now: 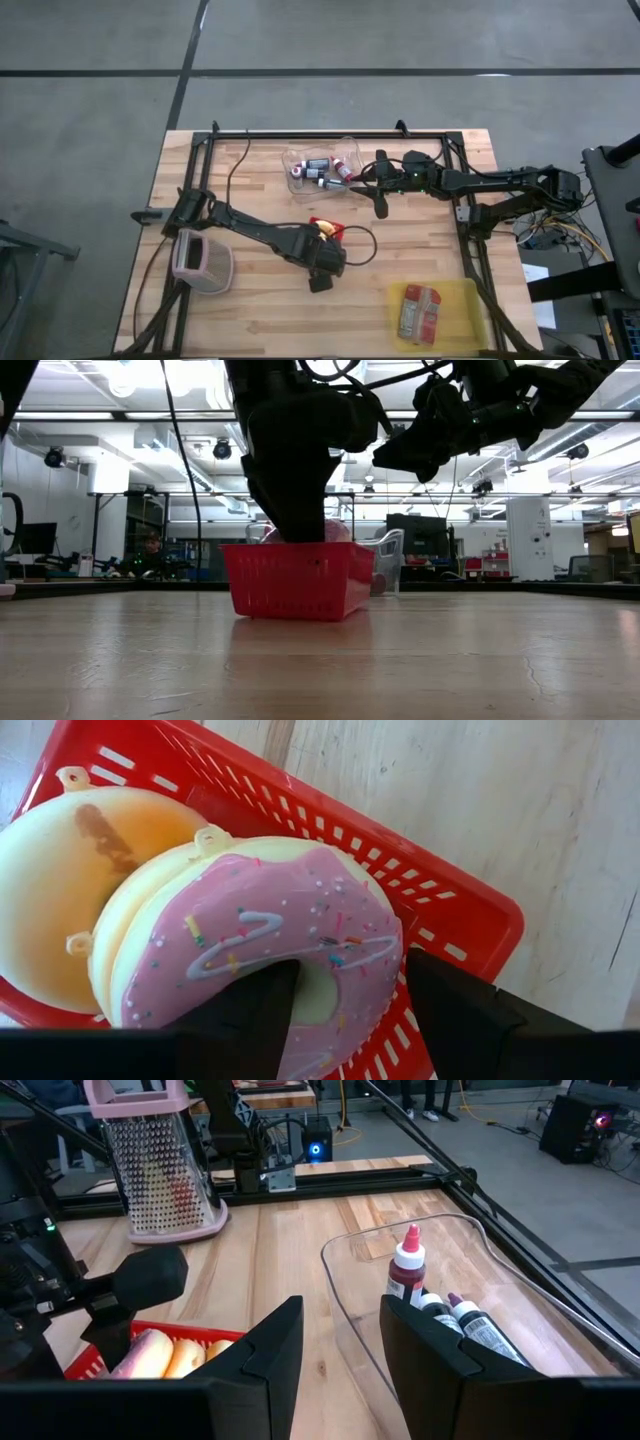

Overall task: Pick & Place Food Item
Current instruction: Put the pink donut into the red bin, then return to Home Position

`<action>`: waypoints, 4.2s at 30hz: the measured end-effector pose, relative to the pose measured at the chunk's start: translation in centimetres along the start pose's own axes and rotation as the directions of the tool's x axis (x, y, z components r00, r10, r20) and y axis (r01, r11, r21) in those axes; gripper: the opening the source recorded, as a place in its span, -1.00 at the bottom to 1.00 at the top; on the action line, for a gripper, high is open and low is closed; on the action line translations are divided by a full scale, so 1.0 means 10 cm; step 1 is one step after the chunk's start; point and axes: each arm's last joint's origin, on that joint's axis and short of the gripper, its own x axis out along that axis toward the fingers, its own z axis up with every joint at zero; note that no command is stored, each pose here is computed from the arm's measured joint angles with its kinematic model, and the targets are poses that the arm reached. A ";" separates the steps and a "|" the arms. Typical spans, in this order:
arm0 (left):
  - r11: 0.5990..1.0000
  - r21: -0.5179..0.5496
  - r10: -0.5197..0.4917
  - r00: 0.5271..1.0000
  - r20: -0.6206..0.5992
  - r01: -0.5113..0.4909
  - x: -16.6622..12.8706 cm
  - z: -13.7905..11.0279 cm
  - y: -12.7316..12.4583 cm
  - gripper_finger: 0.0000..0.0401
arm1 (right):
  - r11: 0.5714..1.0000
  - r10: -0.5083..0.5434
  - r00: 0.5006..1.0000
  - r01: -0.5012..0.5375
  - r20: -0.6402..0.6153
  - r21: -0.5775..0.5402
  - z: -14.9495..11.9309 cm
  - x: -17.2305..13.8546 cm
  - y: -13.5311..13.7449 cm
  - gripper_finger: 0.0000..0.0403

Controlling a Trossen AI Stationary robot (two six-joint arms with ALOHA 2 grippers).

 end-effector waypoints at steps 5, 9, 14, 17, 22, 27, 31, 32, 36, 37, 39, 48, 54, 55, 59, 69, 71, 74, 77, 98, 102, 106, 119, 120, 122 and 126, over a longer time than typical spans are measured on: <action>1.000 0.002 0.003 1.000 -0.009 -0.003 -0.03 -0.01 0.01 0.01 | 1.000 0.000 1.000 0.000 0.000 0.000 0.00 0.00 0.00 -0.36; 1.000 0.000 -0.003 1.000 0.000 0.003 -0.14 0.00 0.03 0.01 | 1.000 0.000 1.000 0.000 0.000 0.000 0.00 0.00 0.00 -0.36; 1.000 -0.007 -0.014 0.999 0.037 0.015 -0.29 0.03 0.05 0.01 | 1.000 0.000 1.000 0.000 0.000 0.000 0.00 0.00 0.00 -0.36; 1.000 -0.007 -0.015 0.999 0.039 0.016 -0.33 0.03 0.06 0.01 | 1.000 0.000 1.000 0.000 0.000 0.000 0.00 0.00 0.00 -0.36; 1.000 -0.002 -0.003 1.000 0.026 0.003 -0.40 0.01 0.09 0.01 | 1.000 0.000 1.000 0.000 0.000 0.000 0.00 0.00 0.00 -0.36; 1.000 -0.002 0.028 0.995 0.094 -0.028 -0.59 0.00 0.10 0.01 | 1.000 0.000 1.000 0.000 0.000 0.000 0.00 0.00 0.00 -0.36; 0.996 -0.003 0.083 0.977 0.195 -0.085 -0.78 -0.02 0.07 0.01 | 1.000 0.000 1.000 0.000 0.000 0.000 0.00 0.00 0.00 -0.36; 0.995 -0.006 0.099 0.970 0.224 -0.100 -0.84 -0.03 0.06 0.01 | 1.000 0.000 1.000 0.000 0.000 0.000 0.00 0.00 0.00 -0.36; 0.988 -0.028 0.153 0.939 0.309 -0.151 -0.99 -0.07 0.02 0.01 | 1.000 0.000 1.000 0.000 0.000 0.000 0.00 0.00 0.00 -0.36; 0.987 -0.032 0.157 0.930 0.331 -0.155 -1.03 -0.08 0.00 0.01 | 1.000 0.000 1.000 0.000 0.000 0.000 0.00 0.00 0.00 -0.36; 0.986 -0.033 0.166 0.912 0.374 -0.166 -1.08 -0.09 -0.05 0.01 | 1.000 0.000 1.000 0.000 0.000 0.000 0.00 0.00 0.00 -0.36; 0.980 -0.014 0.179 0.847 0.500 -0.199 -1.25 -0.10 -0.16 -0.03 | 1.000 0.000 1.000 0.000 -0.001 0.000 0.00 0.00 0.00 -0.36; 0.982 0.034 0.142 0.837 0.528 -0.187 -1.26 -0.07 -0.18 -0.23 | 1.000 0.000 1.000 0.000 0.000 0.000 0.00 0.00 0.00 -0.36; 0.982 0.035 0.137 0.832 0.537 -0.185 -1.25 -0.07 -0.19 -0.27 | 1.000 0.000 1.000 0.000 0.000 0.000 0.00 0.00 0.00 -0.36; 0.981 0.058 0.118 0.811 0.572 -0.184 -1.15 -0.06 -0.21 -0.41 | 1.000 0.000 1.000 0.000 0.000 0.000 0.00 0.00 0.00 -0.36; 0.979 0.113 0.050 0.737 0.674 -0.170 -0.90 -0.08 -0.24 -0.69 | 1.000 0.000 1.000 0.000 0.000 0.000 0.00 0.00 0.00 -0.36; 0.980 0.127 0.022 0.723 0.691 -0.151 -0.94 -0.07 -0.22 -0.81 | 1.000 0.000 1.000 0.000 0.000 0.000 0.00 0.00 0.00 -0.36; 0.978 0.159 -0.020 0.705 0.709 -0.132 -1.01 -0.03 -0.17 -0.96 | 1.000 0.000 1.000 0.000 -0.003 0.001 0.00 0.00 0.00 -0.36; 0.966 0.235 -0.093 0.703 0.705 -0.108 -1.01 0.02 -0.12 -0.97 | 1.000 0.000 1.000 0.000 -0.004 0.001 0.00 0.00 0.00 -0.36; 0.902 0.431 -0.391 0.413 0.823 -0.005 -1.17 -0.21 0.69 -1.00 | 1.000 0.000 1.000 0.000 -0.001 0.000 0.00 0.00 0.00 -0.36; 0.913 0.408 -0.383 0.363 0.849 0.010 -1.29 -0.46 0.82 -1.00 | 1.000 0.000 1.000 0.000 -0.001 0.001 0.00 0.00 0.00 -0.36; 0.917 0.399 -0.384 0.299 0.874 0.011 -1.33 -0.71 0.93 -1.00 | 1.000 0.000 1.000 0.000 -0.001 0.000 0.00 0.00 0.00 -0.36; 0.924 0.382 -0.367 0.255 0.895 -0.012 -1.26 -1.28 1.19 -1.00 | 1.000 0.000 1.000 0.000 -0.002 0.001 0.00 0.00 0.00 -0.36; 0.925 0.380 -0.365 0.250 0.897 -0.012 -1.24 -1.34 1.21 -1.00 | 1.000 0.000 1.000 0.000 -0.002 0.000 0.00 0.00 0.00 -0.36; 0.932 0.362 -0.350 0.230 0.908 -0.009 -1.21 -1.44 1.25 -1.00 | 1.000 0.000 1.000 0.000 -0.001 0.000 0.00 0.00 0.00 -0.36; 0.948 0.319 -0.313 0.176 0.933 -0.005 -1.13 -1.67 1.33 -1.00 | 1.000 0.000 1.000 0.000 -0.001 0.000 0.00 0.00 0.00 -0.36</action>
